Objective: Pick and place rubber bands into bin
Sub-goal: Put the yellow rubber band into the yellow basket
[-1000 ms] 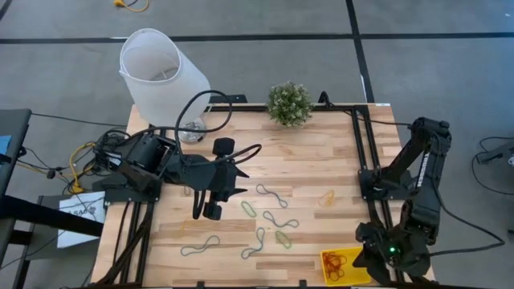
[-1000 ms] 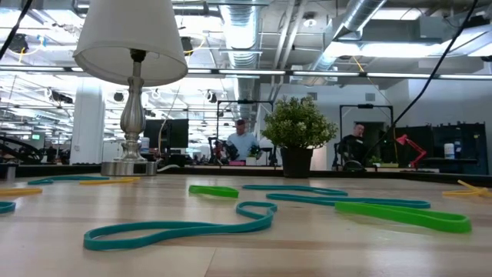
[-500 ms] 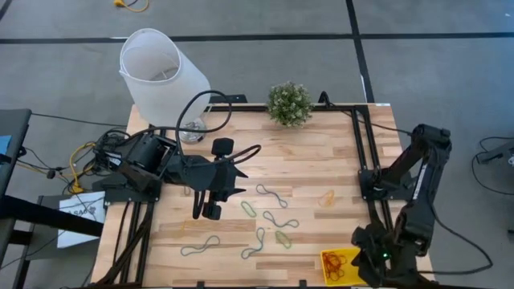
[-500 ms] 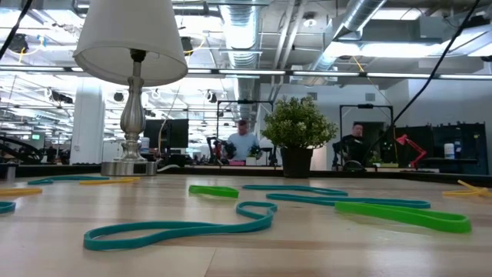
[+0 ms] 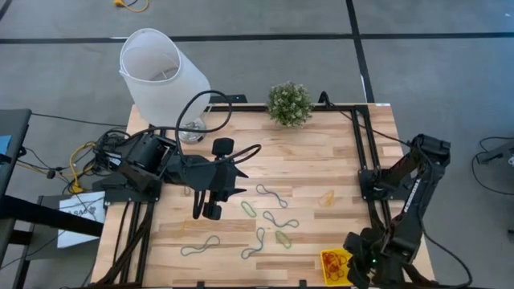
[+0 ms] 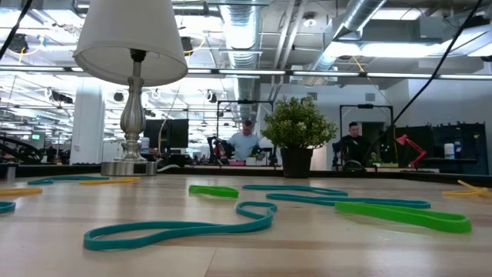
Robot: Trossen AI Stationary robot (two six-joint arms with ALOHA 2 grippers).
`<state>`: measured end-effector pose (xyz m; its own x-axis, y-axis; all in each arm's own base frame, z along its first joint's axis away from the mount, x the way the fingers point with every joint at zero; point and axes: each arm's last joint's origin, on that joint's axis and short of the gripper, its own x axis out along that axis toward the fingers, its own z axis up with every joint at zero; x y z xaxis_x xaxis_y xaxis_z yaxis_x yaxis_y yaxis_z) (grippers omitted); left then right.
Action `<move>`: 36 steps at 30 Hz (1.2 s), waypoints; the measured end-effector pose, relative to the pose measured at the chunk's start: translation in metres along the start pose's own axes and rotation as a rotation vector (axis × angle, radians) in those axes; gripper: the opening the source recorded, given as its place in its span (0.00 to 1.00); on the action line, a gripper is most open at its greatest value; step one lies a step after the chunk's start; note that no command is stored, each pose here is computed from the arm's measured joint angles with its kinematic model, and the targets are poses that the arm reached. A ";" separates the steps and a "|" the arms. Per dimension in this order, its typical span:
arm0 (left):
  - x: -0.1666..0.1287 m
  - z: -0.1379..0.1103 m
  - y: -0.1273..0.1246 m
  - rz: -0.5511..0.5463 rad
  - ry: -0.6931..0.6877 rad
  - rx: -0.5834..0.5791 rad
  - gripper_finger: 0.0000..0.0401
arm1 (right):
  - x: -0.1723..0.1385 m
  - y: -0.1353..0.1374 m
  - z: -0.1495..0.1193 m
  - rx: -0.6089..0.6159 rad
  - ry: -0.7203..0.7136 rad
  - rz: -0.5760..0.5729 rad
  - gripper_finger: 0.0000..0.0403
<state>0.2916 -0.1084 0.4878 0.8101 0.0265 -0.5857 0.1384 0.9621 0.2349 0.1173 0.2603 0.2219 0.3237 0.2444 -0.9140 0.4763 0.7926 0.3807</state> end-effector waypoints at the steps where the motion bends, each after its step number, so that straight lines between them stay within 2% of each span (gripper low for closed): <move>1: 0.000 0.000 0.000 0.000 0.000 0.000 0.34 | 0.000 0.000 0.000 -0.001 0.006 -0.006 0.18; 5: 0.000 0.000 0.000 0.000 0.000 0.000 0.34 | -0.003 -0.003 0.008 -0.033 -0.009 -0.022 0.21; 7: 0.000 0.000 0.000 0.001 -0.004 -0.002 0.34 | -0.008 -0.008 0.017 -0.048 -0.087 -0.054 0.22; 14: -0.008 0.000 0.004 0.062 -0.014 -0.007 0.34 | -0.016 -0.033 0.054 -0.048 -0.313 -0.313 0.22; 19: -0.044 -0.016 0.019 0.161 0.030 -0.051 0.34 | -0.004 -0.041 0.085 -0.071 -0.325 -0.435 0.22; 22: -0.070 -0.024 0.030 0.226 0.000 -0.111 0.34 | 0.003 -0.047 0.107 -0.010 -0.322 -0.471 0.22; 26: -0.103 -0.037 0.041 0.215 -0.027 -0.200 0.34 | 0.008 -0.059 0.127 0.097 -0.270 -0.496 0.22; 28: -0.111 -0.049 0.043 0.217 0.038 -0.230 0.34 | 0.010 -0.064 0.130 0.125 -0.235 -0.509 0.22; 31: -0.102 -0.059 0.039 0.307 0.081 -0.225 0.34 | 0.014 -0.068 0.133 0.156 -0.191 -0.503 0.22; 36: -0.056 -0.094 0.010 0.306 0.214 -0.082 0.34 | 0.015 -0.067 0.137 0.190 -0.166 -0.462 0.22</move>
<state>0.1941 -0.0748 0.4496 0.6681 0.3638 -0.6491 -0.1448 0.9192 0.3662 0.2027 0.1347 0.2016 0.1621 -0.2107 -0.9640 0.7351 0.6776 -0.0245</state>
